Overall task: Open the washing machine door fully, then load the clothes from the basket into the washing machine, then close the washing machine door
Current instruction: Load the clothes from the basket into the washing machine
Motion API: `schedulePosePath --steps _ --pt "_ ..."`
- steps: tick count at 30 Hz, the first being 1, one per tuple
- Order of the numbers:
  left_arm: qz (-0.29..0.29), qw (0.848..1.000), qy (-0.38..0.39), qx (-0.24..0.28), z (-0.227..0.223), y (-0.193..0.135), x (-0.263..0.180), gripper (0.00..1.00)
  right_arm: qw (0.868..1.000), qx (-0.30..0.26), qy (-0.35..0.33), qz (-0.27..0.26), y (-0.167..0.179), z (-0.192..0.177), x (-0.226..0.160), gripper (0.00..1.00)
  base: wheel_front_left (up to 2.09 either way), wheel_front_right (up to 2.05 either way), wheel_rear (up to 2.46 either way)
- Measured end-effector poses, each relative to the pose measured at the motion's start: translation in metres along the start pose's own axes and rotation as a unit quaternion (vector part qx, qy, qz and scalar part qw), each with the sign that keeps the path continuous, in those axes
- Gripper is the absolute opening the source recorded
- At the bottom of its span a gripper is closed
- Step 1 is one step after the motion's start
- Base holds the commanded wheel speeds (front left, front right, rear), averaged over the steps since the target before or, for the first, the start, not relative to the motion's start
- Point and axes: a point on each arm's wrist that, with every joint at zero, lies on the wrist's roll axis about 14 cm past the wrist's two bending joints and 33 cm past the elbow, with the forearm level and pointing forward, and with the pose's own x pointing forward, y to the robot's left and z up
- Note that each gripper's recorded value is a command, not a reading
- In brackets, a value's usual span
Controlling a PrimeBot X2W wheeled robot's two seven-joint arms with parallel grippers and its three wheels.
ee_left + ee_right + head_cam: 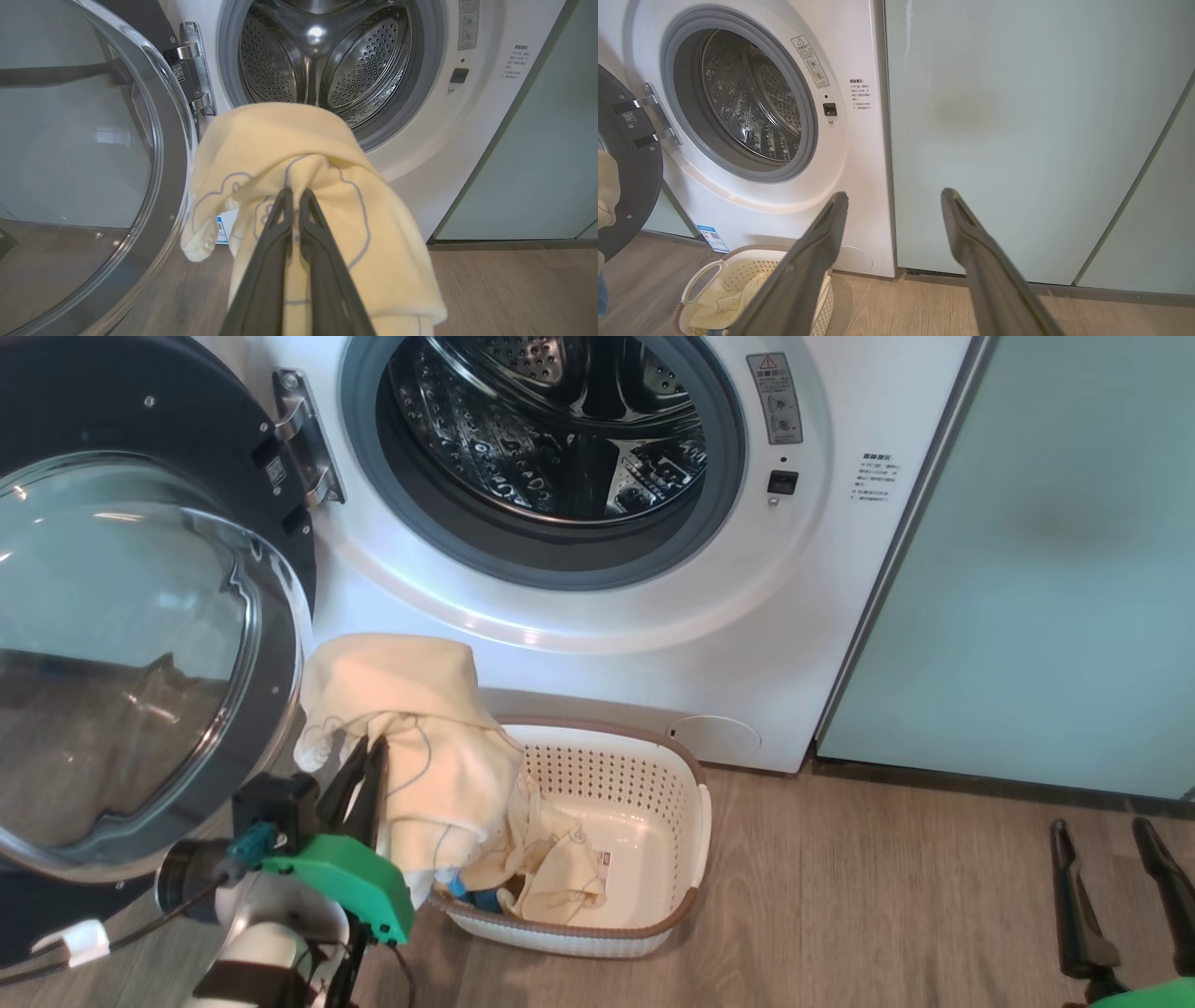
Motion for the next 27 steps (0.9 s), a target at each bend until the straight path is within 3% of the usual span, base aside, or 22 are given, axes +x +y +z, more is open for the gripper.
schedulePosePath --steps 27 --pt "-0.006 0.999 0.031 -0.015 -0.020 -0.006 0.007 0.00 1.000 0.009 0.023 -0.002 0.000 -0.015 0.003 1.00 0.00 0.00 0.00"
